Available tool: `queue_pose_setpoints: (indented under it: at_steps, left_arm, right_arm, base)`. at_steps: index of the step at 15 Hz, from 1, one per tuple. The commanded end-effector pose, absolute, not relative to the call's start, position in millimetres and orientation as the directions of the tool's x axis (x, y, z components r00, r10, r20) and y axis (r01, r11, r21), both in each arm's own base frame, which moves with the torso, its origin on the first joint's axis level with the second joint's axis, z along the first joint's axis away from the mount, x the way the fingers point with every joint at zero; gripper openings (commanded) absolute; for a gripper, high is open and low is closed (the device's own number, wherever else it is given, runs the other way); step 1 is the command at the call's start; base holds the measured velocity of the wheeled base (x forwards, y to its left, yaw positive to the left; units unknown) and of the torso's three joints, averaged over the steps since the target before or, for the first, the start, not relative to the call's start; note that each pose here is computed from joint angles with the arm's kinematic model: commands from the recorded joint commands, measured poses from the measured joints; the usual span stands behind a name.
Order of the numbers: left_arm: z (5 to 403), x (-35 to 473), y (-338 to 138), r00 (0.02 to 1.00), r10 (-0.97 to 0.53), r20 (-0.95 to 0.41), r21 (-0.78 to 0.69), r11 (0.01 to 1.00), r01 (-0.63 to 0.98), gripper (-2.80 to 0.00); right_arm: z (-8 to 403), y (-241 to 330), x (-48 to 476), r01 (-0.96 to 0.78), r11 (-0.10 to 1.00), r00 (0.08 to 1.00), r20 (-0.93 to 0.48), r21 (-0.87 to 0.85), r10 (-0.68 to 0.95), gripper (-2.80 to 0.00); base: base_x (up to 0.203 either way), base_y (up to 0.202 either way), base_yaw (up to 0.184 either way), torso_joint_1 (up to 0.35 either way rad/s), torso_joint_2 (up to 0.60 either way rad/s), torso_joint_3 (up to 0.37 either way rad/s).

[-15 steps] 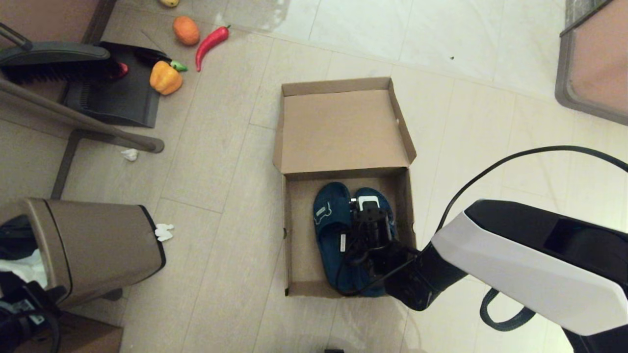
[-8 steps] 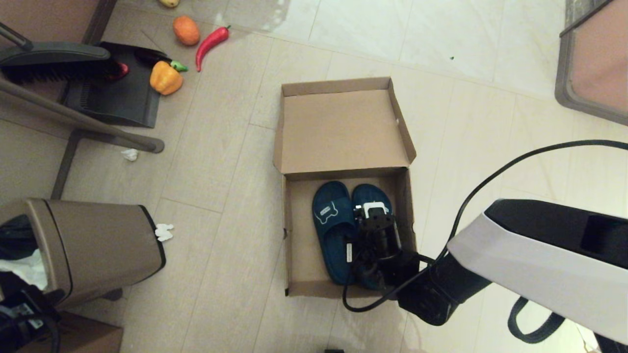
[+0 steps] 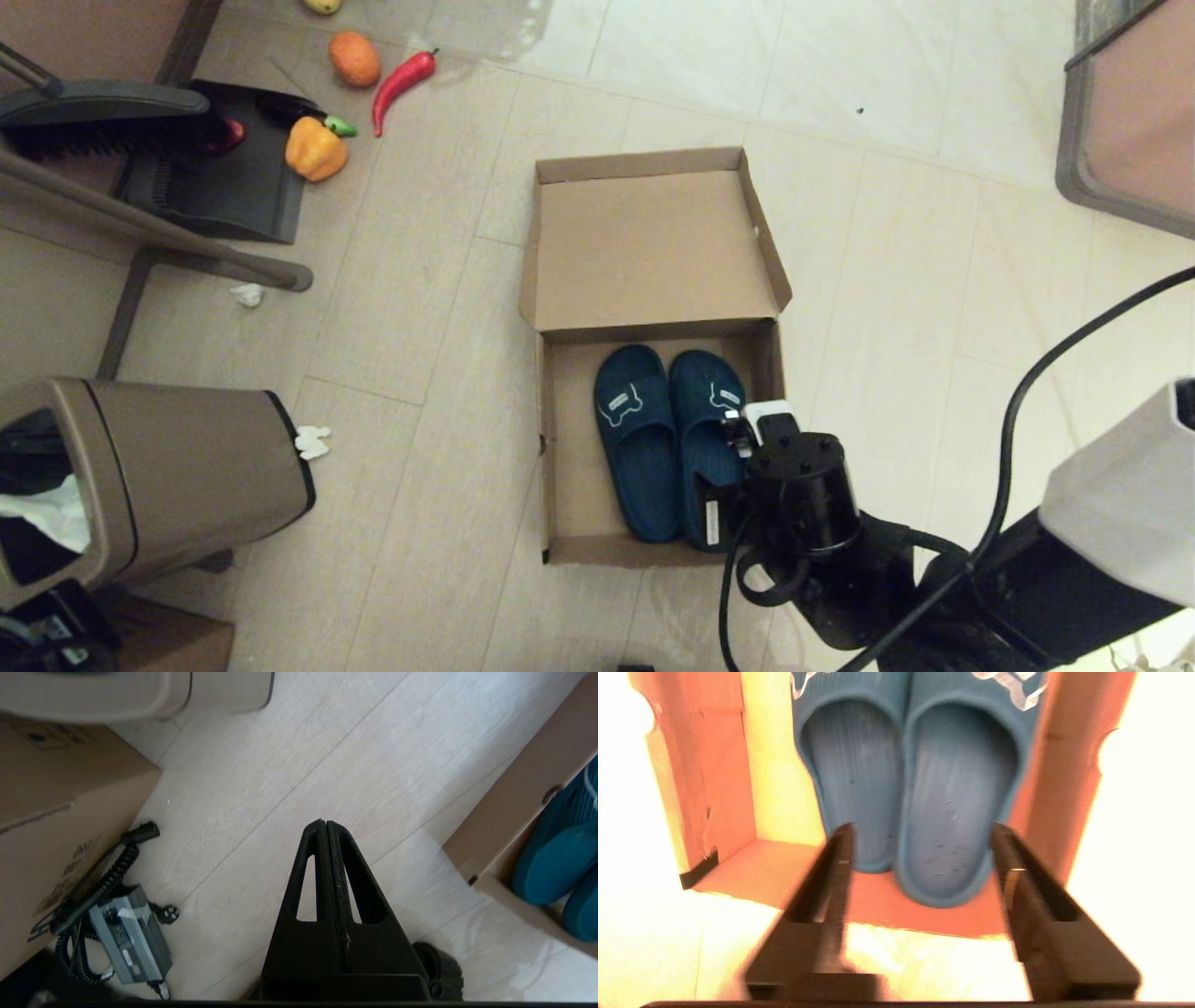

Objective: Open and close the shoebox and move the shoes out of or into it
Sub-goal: Put the shoes into the shoe box, then close the shoe box

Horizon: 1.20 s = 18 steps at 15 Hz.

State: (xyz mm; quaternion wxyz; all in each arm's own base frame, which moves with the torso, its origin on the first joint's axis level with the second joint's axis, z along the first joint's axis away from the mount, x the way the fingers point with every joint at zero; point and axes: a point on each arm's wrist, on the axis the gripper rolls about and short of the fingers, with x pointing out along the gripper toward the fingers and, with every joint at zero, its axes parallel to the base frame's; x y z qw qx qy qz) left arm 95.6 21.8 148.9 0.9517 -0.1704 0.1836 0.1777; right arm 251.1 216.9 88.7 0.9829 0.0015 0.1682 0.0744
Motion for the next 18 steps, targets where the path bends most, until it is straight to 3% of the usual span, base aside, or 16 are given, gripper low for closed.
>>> queue_pose_setpoints:
  at_steps: [1,6,9,13,16,18]
  left_arm:
    - [145.7,90.4,20.7,0.871,0.276,-0.406,-0.261,0.879,-0.400,-2.80]
    - [152.9,114.9,15.9,0.887,0.133,-0.442,-0.272,0.922,-0.274,-2.80]
    - [154.2,137.1,4.7,0.877,-0.012,-0.480,-0.299,0.942,-0.151,-2.80]
    - [163.5,192.8,-6.4,0.827,-0.245,-0.507,-0.396,0.918,0.029,-2.80]
    - [159.6,253.8,-18.8,0.766,-0.363,-0.530,-0.500,0.864,0.063,-2.80]
    - [158.0,301.9,-30.8,0.752,-0.408,-0.518,-0.573,0.818,0.049,-2.80]
  right_arm:
    - [108.1,204.8,245.0,-0.131,0.990,0.947,-0.288,0.055,0.142,-2.80]
    - [150.3,177.7,224.6,-0.115,0.987,0.961,-0.240,0.109,0.138,-2.80]
    - [149.5,139.6,194.0,-0.080,0.991,0.959,-0.264,0.110,0.107,-2.80]
    - [177.0,77.8,252.5,0.099,0.976,0.966,-0.254,0.196,-0.047,-2.80]
    - [211.2,27.0,307.3,0.103,0.908,0.948,-0.315,0.407,0.034,-2.80]
    - [213.0,1.2,348.5,0.125,0.823,0.928,-0.359,0.554,0.101,-2.80]
  base:
    - [0.000,0.000,0.000,0.000,0.00,0.000]
    - [0.000,0.000,0.000,0.000,0.00,0.000]
    - [0.000,0.000,0.000,0.000,0.00,0.000]
    - [0.000,0.000,0.000,0.000,0.00,0.000]
    - [0.000,0.000,0.000,0.000,0.00,0.000]
    - [0.000,0.000,0.000,0.000,0.00,0.000]
